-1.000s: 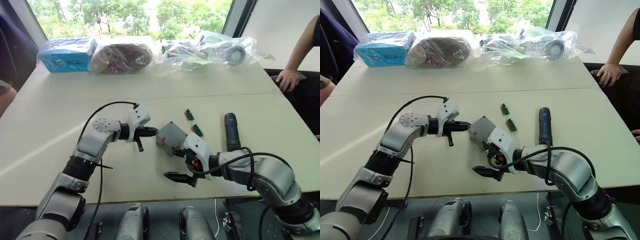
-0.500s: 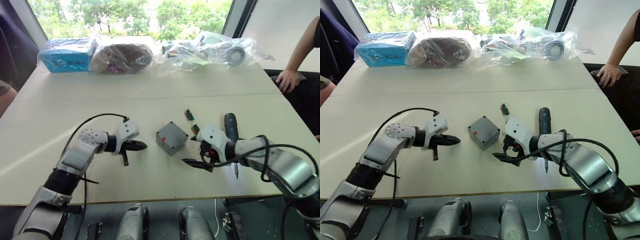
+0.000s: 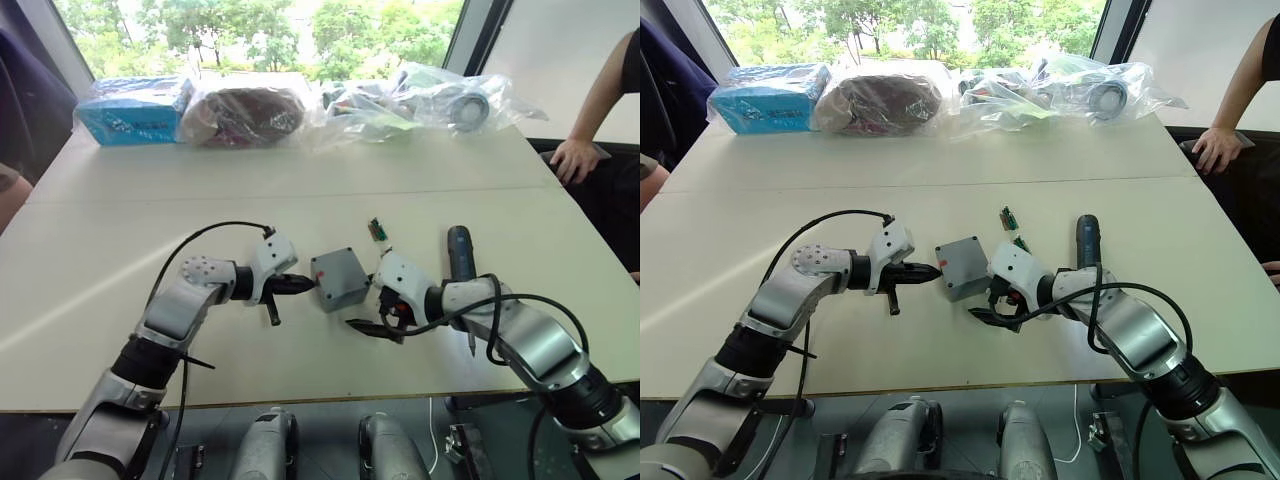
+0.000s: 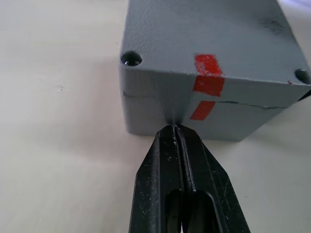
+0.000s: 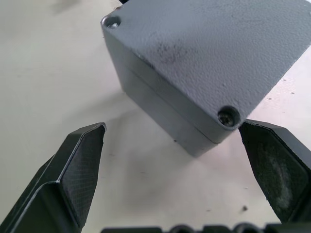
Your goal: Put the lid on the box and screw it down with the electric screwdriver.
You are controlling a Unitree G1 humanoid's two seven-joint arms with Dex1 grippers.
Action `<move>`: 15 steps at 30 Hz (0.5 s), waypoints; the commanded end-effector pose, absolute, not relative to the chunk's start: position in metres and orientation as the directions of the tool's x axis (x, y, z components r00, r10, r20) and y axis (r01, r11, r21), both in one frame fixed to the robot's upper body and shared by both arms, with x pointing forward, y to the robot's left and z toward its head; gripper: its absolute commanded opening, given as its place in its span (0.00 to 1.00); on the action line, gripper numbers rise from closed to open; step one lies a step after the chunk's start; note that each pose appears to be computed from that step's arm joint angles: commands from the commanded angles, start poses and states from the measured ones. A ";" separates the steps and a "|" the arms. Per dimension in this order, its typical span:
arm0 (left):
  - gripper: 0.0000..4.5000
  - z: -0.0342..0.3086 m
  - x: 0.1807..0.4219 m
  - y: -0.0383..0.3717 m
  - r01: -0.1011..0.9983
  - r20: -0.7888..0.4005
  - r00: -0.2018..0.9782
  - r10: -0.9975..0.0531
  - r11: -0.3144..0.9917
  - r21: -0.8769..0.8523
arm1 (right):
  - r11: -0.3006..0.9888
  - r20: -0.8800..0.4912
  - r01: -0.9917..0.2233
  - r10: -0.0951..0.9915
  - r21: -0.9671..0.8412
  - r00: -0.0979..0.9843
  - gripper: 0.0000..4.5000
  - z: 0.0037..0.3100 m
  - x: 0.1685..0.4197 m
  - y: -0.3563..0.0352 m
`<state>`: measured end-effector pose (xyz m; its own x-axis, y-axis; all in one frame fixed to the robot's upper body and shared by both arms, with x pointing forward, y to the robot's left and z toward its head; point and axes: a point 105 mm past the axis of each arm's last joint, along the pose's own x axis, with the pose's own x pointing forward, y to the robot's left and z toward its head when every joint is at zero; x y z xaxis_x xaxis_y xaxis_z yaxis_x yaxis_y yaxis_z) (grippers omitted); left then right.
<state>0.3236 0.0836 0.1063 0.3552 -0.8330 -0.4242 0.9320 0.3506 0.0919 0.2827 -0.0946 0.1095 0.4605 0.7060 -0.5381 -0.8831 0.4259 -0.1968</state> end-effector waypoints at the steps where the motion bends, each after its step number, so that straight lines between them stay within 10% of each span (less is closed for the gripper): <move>1: 0.00 0.119 0.326 0.081 0.931 -0.395 0.363 -0.844 0.338 0.136 | 0.409 -0.491 -0.888 0.741 -0.209 0.457 0.99 0.122 0.275 -0.085; 15: 0.00 0.119 0.335 0.080 0.928 -0.381 0.373 -0.846 0.343 0.148 | 0.450 -0.476 -0.874 0.737 -0.183 0.480 0.99 0.122 0.270 -0.079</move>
<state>0.3338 0.0865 0.1041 0.3744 -0.8256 -0.4222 0.9246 0.3671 0.1019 0.2753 -0.0876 0.1088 0.4820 0.7020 -0.5242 -0.8653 0.4751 -0.1594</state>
